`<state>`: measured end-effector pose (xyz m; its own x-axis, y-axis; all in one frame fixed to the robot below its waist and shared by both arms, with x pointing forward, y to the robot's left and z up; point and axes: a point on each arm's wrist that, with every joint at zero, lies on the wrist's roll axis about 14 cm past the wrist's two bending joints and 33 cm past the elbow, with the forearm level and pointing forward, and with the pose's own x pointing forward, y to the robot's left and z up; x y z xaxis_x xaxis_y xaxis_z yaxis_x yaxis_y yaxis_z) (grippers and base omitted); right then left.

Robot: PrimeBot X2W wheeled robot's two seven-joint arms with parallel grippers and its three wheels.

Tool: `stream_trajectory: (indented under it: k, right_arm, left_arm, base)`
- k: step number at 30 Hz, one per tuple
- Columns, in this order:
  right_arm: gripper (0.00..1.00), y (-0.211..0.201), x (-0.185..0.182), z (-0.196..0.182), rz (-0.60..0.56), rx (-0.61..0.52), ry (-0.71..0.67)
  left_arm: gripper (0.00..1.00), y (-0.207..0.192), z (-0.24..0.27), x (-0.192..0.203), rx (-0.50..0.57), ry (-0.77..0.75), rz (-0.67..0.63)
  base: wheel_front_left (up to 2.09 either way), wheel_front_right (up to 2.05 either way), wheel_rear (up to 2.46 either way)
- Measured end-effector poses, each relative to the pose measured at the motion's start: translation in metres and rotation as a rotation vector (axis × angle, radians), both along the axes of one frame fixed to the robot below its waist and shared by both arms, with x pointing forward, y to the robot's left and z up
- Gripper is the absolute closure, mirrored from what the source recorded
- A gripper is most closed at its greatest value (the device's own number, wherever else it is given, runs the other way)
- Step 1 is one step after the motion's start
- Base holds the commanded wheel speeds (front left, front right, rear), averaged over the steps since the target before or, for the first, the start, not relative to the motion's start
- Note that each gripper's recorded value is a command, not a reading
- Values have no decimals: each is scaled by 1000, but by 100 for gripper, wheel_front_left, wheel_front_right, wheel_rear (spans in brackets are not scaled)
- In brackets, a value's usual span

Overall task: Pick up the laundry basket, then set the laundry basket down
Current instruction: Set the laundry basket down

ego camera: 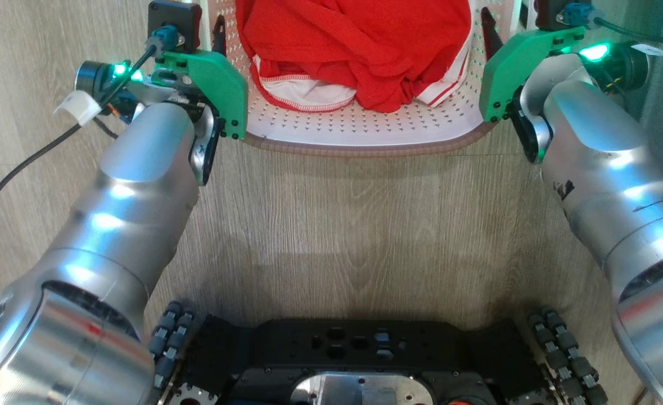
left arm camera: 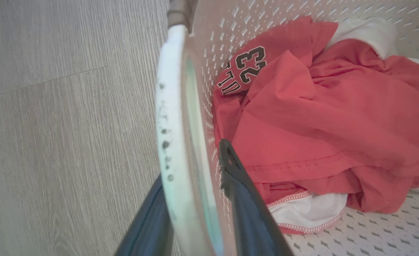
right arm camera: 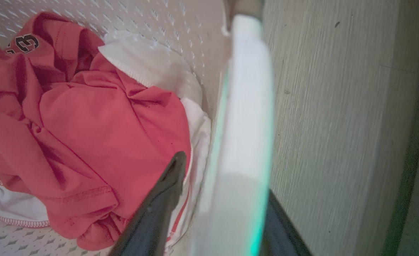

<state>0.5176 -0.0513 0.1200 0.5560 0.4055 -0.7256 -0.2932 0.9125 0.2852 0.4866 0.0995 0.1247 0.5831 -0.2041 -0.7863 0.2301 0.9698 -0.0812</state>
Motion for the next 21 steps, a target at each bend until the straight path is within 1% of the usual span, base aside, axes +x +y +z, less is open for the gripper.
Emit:
stream_trajectory:
  k: [1, 3, 4, 5, 6, 8, 9, 10, 15, 21]
  right_arm:
    - [0, 0, 1, 1, 0, -2, -2]
    - [0, -2, 2, 3, -3, -3, -8]
    - [0, -2, 3, 4, -5, -5, -11]
    - [0, -3, 4, 5, -5, -6, -15]
    - [0, -4, 6, 8, -5, -10, -23]
    - [0, -5, 10, 12, -9, -11, -33]
    - [0, -6, 12, 15, -12, -12, -40]
    - [0, -6, 14, 18, -12, -12, -48]
    - [0, -5, 30, 42, -15, -3, -115]
    - [0, -5, 55, 90, -31, 24, -240]
  left_arm:
    - [42, 0, 1, 0, 0, -1, 2]
    - [37, 1, 2, 1, 3, -3, 7]
    - [32, 2, 3, 2, 4, -5, 13]
    - [29, 3, 4, 3, 3, -7, 21]
    - [20, 4, 6, 5, 4, -13, 27]
    - [10, 4, 9, 7, 7, -22, 27]
    - [3, 4, 11, 8, 6, -26, 29]
    - [0, 4, 13, 10, 3, -31, 34]
    - [0, 4, 26, 8, -14, -52, 67]
    - [0, 1, 61, 22, -69, -142, 96]
  base:
    - [0, 0, 0]
    - [0, 0, 0]
    - [0, 0, 0]
    - [0, 0, 0]
    - [0, 0, 0]
    - [0, 0, 0]
    - [0, 0, 0]
    - [0, 0, 0]
    - [0, 0, 0]
    - [0, 0, 0]
